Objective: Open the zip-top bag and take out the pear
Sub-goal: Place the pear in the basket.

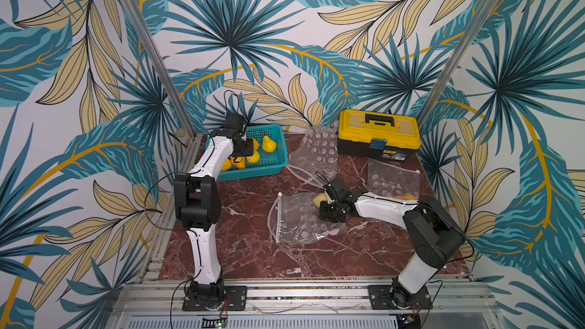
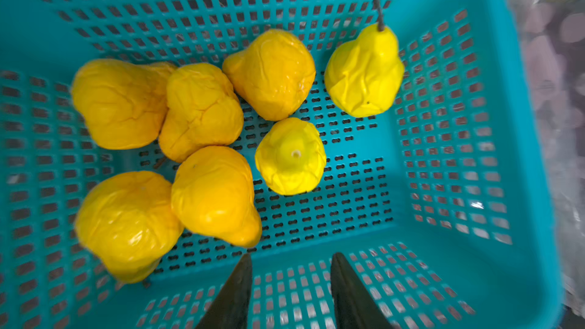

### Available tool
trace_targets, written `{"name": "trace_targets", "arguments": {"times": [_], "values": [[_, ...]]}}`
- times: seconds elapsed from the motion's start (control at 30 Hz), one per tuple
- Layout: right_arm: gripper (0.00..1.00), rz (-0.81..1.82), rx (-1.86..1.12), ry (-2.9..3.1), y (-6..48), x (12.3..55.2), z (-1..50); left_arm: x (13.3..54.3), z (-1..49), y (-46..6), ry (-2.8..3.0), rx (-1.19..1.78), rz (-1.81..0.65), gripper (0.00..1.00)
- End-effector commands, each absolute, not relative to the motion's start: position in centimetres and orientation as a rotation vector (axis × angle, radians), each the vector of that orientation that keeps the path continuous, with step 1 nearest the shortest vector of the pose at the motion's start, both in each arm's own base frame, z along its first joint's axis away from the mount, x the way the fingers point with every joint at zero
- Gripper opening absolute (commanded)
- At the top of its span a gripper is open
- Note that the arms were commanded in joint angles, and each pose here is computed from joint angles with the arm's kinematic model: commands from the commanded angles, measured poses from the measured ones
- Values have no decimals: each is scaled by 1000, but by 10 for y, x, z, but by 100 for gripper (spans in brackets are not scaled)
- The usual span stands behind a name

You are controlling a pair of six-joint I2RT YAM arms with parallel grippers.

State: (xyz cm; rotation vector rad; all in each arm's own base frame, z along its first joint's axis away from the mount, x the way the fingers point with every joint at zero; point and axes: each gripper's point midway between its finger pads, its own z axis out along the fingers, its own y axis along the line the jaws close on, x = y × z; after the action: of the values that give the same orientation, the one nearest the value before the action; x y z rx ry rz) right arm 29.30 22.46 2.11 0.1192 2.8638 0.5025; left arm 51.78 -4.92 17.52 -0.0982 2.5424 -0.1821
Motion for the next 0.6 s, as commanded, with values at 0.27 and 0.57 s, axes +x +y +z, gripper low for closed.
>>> {"name": "trace_targets", "arguments": {"times": [0.27,0.57], "values": [[22,395,77,2892,208,280,47,412,190,-94,2596,-81,-609,37],[22,370,44,2817,204,292,88,324,130,-145,2702,-62,-879,33]]}}
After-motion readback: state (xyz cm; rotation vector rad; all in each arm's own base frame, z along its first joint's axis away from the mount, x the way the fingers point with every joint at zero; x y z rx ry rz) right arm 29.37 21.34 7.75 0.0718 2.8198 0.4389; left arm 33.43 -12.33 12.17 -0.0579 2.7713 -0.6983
